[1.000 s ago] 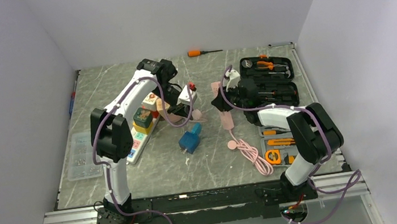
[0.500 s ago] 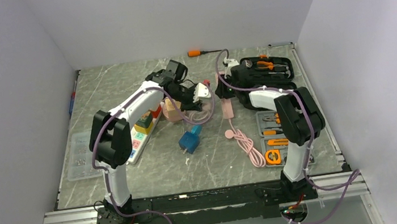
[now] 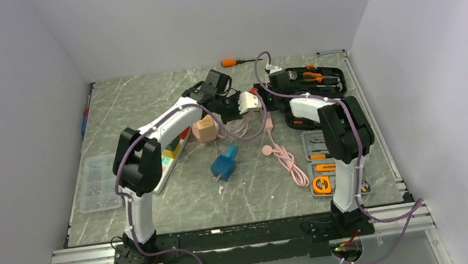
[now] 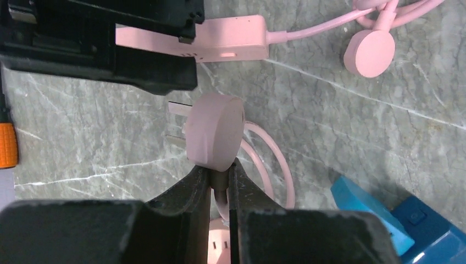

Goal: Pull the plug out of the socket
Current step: Place the socket at the center of the board.

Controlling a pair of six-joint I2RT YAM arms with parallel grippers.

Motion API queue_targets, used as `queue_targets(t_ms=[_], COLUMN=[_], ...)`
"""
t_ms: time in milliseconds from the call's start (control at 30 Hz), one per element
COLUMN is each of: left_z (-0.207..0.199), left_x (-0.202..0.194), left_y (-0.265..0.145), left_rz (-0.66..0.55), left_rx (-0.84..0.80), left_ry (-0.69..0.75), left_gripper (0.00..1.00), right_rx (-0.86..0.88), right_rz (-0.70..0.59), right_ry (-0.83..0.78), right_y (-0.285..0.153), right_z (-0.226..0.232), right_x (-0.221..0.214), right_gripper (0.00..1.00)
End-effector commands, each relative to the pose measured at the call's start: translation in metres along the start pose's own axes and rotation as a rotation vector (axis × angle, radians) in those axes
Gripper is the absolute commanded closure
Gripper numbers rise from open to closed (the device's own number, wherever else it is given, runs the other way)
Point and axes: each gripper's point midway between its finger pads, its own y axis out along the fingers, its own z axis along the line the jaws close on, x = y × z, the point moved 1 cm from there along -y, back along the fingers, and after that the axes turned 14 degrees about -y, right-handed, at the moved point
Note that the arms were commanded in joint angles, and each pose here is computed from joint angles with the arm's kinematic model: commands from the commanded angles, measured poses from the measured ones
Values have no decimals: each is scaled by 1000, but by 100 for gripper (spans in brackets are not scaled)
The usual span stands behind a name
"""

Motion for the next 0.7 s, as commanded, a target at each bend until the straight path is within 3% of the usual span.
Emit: queue_targets(t_ms=[0,67,133,200,233,300,467,667], left_z=[7,8,11,11,10,10,6,-7], left_x=[-8,-1,4,11,14,21,34,8], left_y=[14,15,13,7,4,-7,-54,-111], left_rz=[67,61,62,62,67,70,115,219], left_rx=[57,59,65,64,62,66,111,163], left_ry=[-33,-65,-89,-105,-116,-142,-219,-328], left_gripper=[82,68,43,7,1,1,1,1], right_rx=[-17,-26,-44,-56,-74,-99,-179,-258], right_rz=[-59,-95,-125,-158,-174,-205,-260,-331], right_ry=[48,51,53,56,59,66,83,59], right_y=[-25,-36,-47,-59,-65,-77,-110,-166], right_z=[1,0,-2,-3,-6,-9,-19,-16], right_x=[17,27,36,46,50,57,63,73], right_gripper=[19,17,16,12,11,1,0,0])
